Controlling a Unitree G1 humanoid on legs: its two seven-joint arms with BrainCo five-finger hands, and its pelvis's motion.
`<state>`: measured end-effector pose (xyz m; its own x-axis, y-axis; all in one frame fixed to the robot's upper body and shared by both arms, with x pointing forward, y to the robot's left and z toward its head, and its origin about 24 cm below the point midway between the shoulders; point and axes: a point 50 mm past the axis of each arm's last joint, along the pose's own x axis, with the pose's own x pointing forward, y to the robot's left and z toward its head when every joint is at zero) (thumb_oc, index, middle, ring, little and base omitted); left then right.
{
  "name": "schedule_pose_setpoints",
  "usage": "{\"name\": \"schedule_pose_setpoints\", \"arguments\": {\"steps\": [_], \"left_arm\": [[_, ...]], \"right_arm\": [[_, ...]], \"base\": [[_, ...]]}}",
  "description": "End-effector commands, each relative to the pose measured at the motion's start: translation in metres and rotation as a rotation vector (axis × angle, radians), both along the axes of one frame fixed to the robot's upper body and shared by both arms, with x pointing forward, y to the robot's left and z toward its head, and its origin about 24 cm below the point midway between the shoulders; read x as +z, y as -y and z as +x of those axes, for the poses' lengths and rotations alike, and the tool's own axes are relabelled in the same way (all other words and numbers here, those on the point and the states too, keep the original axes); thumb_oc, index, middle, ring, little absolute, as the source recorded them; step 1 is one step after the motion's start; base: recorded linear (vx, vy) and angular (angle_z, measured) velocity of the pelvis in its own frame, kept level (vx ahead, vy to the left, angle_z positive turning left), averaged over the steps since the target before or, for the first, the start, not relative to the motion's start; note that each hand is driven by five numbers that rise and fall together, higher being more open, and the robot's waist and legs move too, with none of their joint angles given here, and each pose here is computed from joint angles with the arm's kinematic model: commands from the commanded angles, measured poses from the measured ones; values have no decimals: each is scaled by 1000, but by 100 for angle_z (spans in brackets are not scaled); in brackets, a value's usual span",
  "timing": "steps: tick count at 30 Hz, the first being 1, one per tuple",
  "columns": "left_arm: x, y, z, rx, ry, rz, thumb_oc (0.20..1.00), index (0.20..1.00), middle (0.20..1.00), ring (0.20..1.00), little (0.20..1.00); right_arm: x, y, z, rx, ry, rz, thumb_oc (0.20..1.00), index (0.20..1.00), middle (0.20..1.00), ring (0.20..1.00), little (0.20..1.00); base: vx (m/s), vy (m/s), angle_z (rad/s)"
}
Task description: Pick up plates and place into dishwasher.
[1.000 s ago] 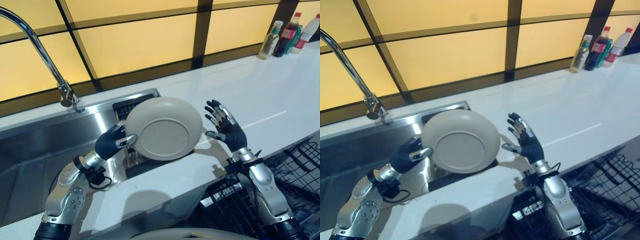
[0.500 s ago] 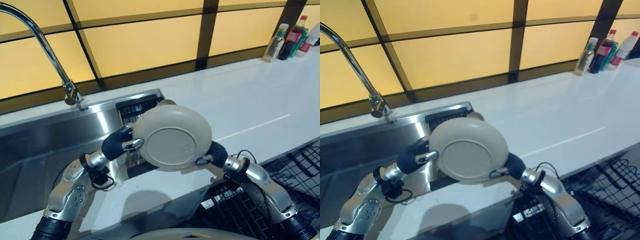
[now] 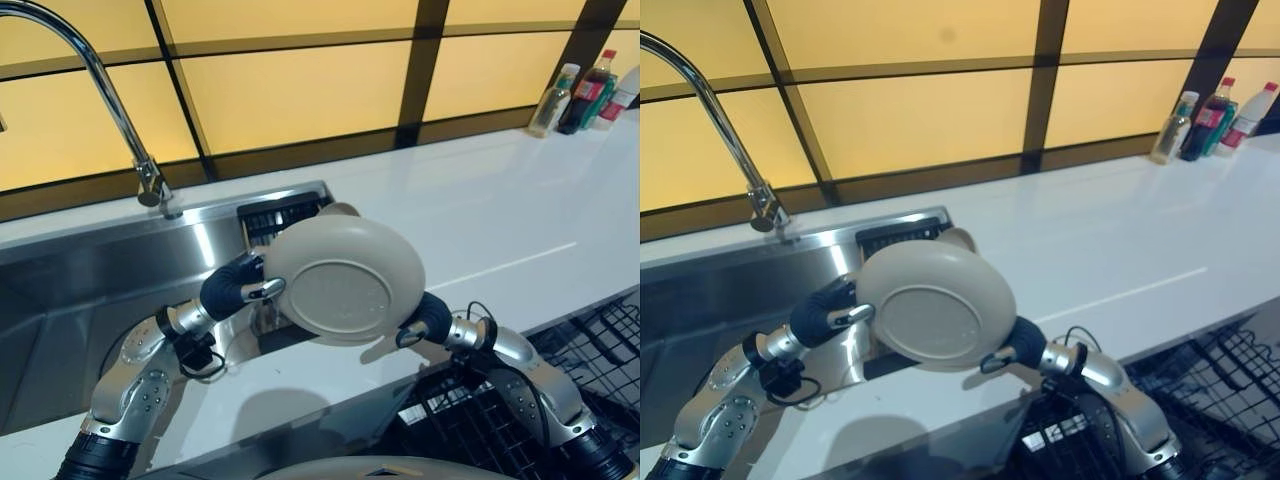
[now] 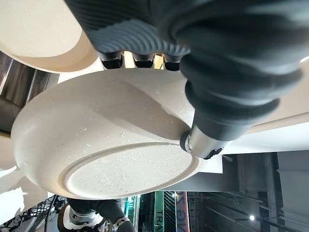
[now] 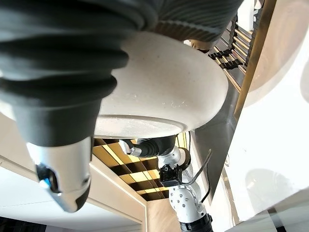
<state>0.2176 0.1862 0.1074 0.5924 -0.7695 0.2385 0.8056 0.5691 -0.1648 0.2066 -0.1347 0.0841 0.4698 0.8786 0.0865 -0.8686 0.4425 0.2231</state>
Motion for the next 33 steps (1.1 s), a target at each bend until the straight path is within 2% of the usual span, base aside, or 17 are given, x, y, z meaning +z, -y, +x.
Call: {"name": "schedule_pose_setpoints", "arguments": {"steps": [1,7,14,15,16,33], "left_arm": [[7,0,6,22,42,-22,200,200,200,200,200],[-5,5,2,12,-18,-57,200,200,200,200,200],[-12,9,-3,14,-51,-77,200,200,200,200,200],[-13,10,-3,17,-52,-74,200,200,200,200,200],[-13,10,-2,19,-52,-70,200,200,200,200,200],[-18,12,-2,42,-85,-75,200,200,200,200,200]], "right_arm": [[25,-16,-5,31,96,160,1000,1000,1000,1000,1000],[28,-12,0,-100,83,254,1000,1000,1000,1000,1000],[27,-10,-1,-156,72,298,1000,1000,1000,1000,1000],[28,-10,0,-167,81,301,435,435,435,435,435],[29,-10,0,-179,89,301,200,200,200,200,200],[28,-5,3,-276,89,304,200,200,200,200,200]], "base": [[0,0,0],[2,-1,-2],[3,4,-6],[0,0,0],[0,0,0],[0,0,0]]}}
